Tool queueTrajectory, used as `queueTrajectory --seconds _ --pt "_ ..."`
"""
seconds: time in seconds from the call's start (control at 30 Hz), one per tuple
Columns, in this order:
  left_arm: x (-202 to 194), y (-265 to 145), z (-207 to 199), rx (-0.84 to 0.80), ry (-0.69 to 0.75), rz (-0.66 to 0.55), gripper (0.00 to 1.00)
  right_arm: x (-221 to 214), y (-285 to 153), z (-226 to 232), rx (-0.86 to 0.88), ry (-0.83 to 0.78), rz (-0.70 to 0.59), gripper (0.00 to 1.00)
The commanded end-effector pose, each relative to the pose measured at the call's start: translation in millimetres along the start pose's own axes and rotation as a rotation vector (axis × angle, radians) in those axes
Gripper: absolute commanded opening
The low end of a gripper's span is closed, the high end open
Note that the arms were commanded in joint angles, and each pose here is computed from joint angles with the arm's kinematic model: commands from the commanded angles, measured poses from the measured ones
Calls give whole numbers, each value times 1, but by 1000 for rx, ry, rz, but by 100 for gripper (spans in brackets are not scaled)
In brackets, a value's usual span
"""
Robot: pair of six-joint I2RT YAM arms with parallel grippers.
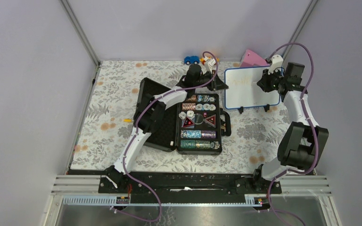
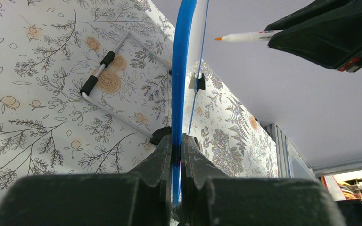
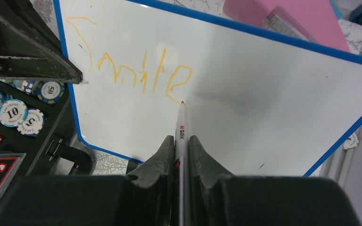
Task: Write a sentence on the whiteboard
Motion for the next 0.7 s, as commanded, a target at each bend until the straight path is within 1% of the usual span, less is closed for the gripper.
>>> queueTrajectory --seconds 0.0,0.27,0.67 --pt "7 0 -14 -29 26 -3 0 38 -21 4 -1 -28 -100 0" --pt "5 -2 -14 -23 29 3 0 44 -29 -12 -16 22 -127 0" --pt "6 -2 -14 -26 32 3 0 25 -21 -16 -10 35 -103 0"
Point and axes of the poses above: each gripper's point midway between its finger pads, its own y axis out along the fingers, its own z axis along the line the jaws close on, x = y × z, the point moved 5 cm from there along -y, back along the fingers, and after that the axes turned 4 degrees about y, right-handed, at the moved point
